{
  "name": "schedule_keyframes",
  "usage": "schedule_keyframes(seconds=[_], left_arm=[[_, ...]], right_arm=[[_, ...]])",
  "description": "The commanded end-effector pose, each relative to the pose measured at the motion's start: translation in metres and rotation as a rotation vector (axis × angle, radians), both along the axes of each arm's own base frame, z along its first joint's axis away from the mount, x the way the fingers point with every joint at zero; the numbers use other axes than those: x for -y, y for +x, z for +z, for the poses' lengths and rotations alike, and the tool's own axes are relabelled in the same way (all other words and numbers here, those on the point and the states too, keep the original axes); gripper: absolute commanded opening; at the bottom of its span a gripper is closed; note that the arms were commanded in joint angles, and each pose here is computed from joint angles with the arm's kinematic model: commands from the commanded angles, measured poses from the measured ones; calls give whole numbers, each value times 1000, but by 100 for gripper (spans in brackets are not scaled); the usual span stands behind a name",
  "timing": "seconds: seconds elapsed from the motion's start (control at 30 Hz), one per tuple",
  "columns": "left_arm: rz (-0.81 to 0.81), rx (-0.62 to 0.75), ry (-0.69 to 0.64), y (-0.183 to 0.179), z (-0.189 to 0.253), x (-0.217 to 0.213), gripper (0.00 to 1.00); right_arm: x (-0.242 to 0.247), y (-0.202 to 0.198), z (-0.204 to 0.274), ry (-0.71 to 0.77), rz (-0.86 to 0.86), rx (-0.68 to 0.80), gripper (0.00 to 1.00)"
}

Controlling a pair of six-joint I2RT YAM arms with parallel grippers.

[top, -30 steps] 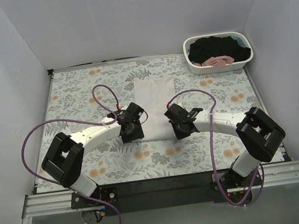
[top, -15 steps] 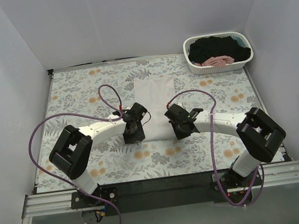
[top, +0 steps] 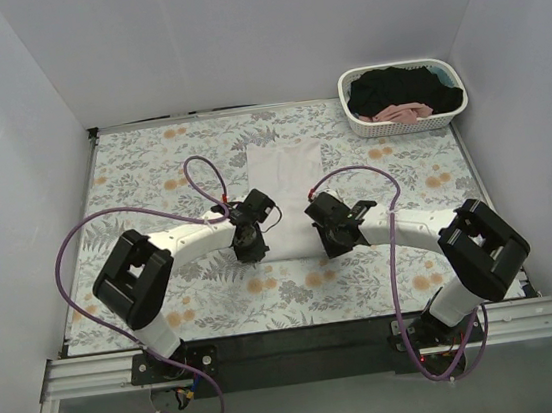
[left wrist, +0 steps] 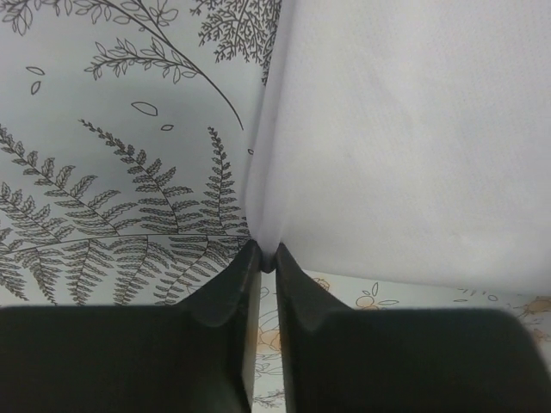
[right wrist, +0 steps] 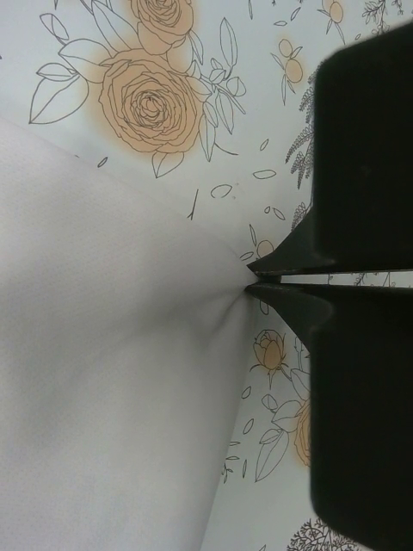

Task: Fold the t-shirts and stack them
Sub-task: Fold the tshirt

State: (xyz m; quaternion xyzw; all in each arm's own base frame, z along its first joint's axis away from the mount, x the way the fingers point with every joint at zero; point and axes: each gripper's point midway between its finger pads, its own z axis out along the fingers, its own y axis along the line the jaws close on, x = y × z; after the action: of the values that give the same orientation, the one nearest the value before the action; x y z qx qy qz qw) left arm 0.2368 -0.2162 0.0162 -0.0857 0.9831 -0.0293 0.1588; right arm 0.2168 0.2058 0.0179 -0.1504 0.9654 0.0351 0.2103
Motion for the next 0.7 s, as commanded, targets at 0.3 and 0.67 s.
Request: schedule_keyframes(seconds=[0.3,0.67], left_arm=[[-24,-86,81,-39,3,-18,0],[-126,-291,64,-209,56,-20,0]], right_arm=[[35,-44,-6,-130,106,-160,1],[42,-175,39,-73,325,-408,1]])
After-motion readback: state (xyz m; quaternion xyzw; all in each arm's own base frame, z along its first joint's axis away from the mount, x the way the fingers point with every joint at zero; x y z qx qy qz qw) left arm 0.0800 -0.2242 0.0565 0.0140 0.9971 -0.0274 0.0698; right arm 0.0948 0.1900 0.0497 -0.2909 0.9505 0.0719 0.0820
